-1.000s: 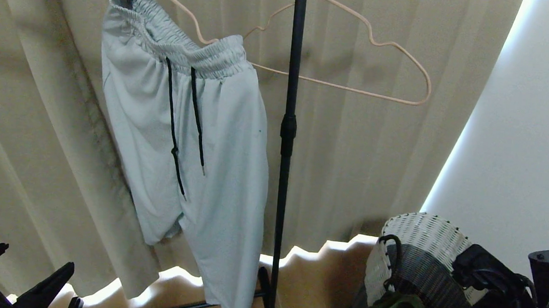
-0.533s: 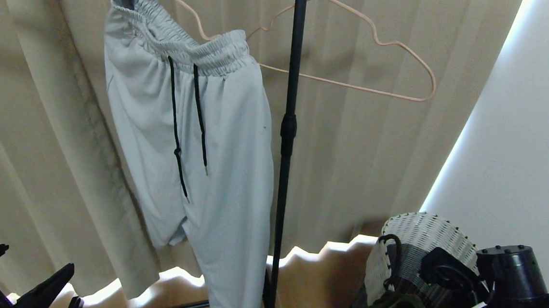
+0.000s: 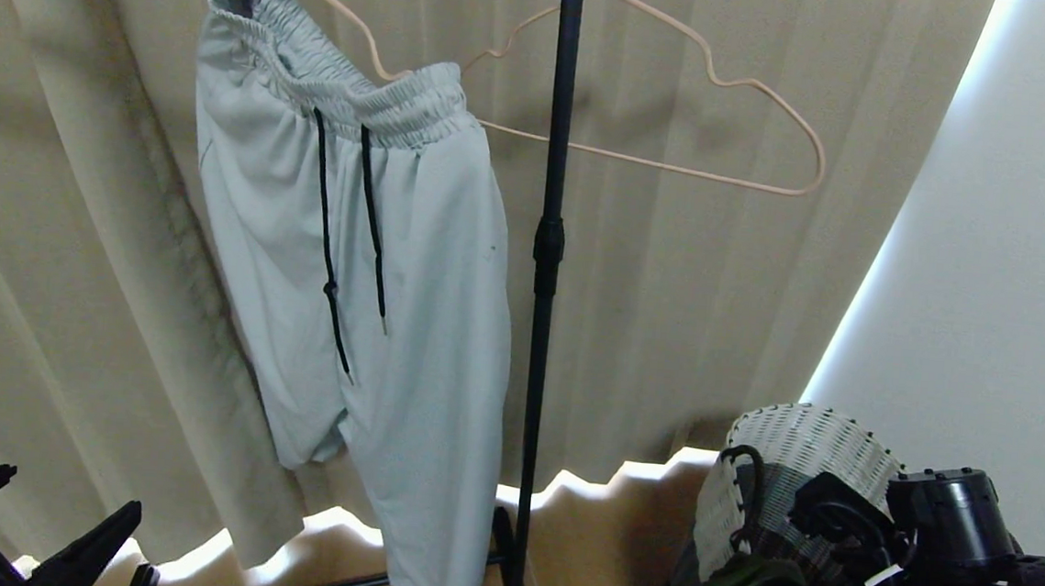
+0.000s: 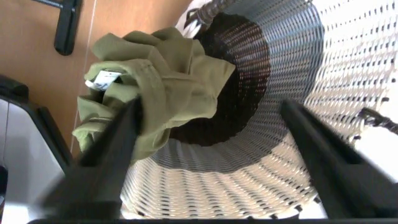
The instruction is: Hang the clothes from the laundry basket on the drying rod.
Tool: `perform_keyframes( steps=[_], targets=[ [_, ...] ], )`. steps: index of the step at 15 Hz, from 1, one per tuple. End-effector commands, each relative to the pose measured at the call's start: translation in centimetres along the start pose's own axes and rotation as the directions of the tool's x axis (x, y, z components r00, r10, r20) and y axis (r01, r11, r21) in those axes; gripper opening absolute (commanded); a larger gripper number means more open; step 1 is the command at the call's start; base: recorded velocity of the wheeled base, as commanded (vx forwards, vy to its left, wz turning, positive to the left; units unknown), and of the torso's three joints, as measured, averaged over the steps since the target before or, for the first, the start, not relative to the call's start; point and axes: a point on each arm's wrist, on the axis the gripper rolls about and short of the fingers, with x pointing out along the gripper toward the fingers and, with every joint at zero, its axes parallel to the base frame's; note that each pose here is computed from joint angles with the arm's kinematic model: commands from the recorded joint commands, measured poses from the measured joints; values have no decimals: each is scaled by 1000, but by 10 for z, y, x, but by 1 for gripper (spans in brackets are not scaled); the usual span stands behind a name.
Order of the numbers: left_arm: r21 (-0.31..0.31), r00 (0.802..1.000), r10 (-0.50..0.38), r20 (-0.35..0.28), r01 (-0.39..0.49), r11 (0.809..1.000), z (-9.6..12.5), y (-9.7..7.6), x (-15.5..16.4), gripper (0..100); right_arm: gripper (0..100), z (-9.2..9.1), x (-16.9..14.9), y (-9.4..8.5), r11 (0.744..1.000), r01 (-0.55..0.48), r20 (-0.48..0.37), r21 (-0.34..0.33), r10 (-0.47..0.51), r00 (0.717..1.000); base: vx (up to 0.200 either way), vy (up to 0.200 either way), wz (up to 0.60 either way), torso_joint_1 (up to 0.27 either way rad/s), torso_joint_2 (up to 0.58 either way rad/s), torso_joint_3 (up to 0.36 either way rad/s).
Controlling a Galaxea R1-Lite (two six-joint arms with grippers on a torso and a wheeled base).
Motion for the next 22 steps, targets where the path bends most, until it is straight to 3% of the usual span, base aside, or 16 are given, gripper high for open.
perform_keyframes(
  steps=[1, 4, 8, 9, 11, 15, 17, 19, 20, 22],
  targets=[
    [0, 1000, 1, 0, -1, 1000, 0, 0, 0, 100, 0, 1, -1, -1, 1000, 2, 9, 1, -2, 1000, 0, 0, 0, 0, 0, 0],
    [0, 1000, 1, 0, -1, 1000, 0, 0, 0, 100, 0, 4, -8, -1, 1000, 3, 43, 7, -3, 999, 0, 0, 0, 0, 0, 0],
    [1, 1000, 0, -3, 0, 1000, -1, 0, 0, 100, 0, 15, -46, -2, 998, 21, 222, 65, -35, 974, 0, 0, 0, 0, 0, 0],
    [1, 1000, 0, -3, 0, 1000, -1, 0, 0, 100, 0, 15, -46, -2, 998, 21, 222, 65, -35, 974, 0, 0, 0, 0, 0, 0],
    [3, 1000, -1, -3, 1, 1000, -1, 0, 0, 100, 0, 19, -71, -8, 993, 55, 351, 100, -87, 932, 0, 0, 0, 0, 0, 0],
    [20, 1000, -4, -9, 4, 1000, -1, 0, 1, 100, 0, 16, -76, -11, 981, 115, 445, 156, -174, 878, 0, 0, 0, 0, 0, 0],
    [20, 1000, -2, -6, 2, 1000, -1, 0, 1, 100, 0, 20, -75, -13, 972, 125, 519, 198, -212, 828, 0, 0, 0, 0, 0, 0],
    [20, 1000, -2, -8, 2, 1000, -2, 0, 0, 100, 0, 7, -75, -10, 970, 121, 522, 211, -217, 825, 0, 0, 600, 5, 5, 2],
    [20, 1000, -6, -13, 6, 1000, -2, -1, 1, 100, 0, -3, -74, -6, 973, 119, 501, 197, -204, 841, 0, 0, 600, -2, 7, 2],
    [23, 1000, -11, -12, 11, 1000, -2, -1, 1, 100, 0, 3, -71, -8, 972, 121, 506, 199, -208, 837, 0, 0, 600, 0, 5, 2]
  ],
)
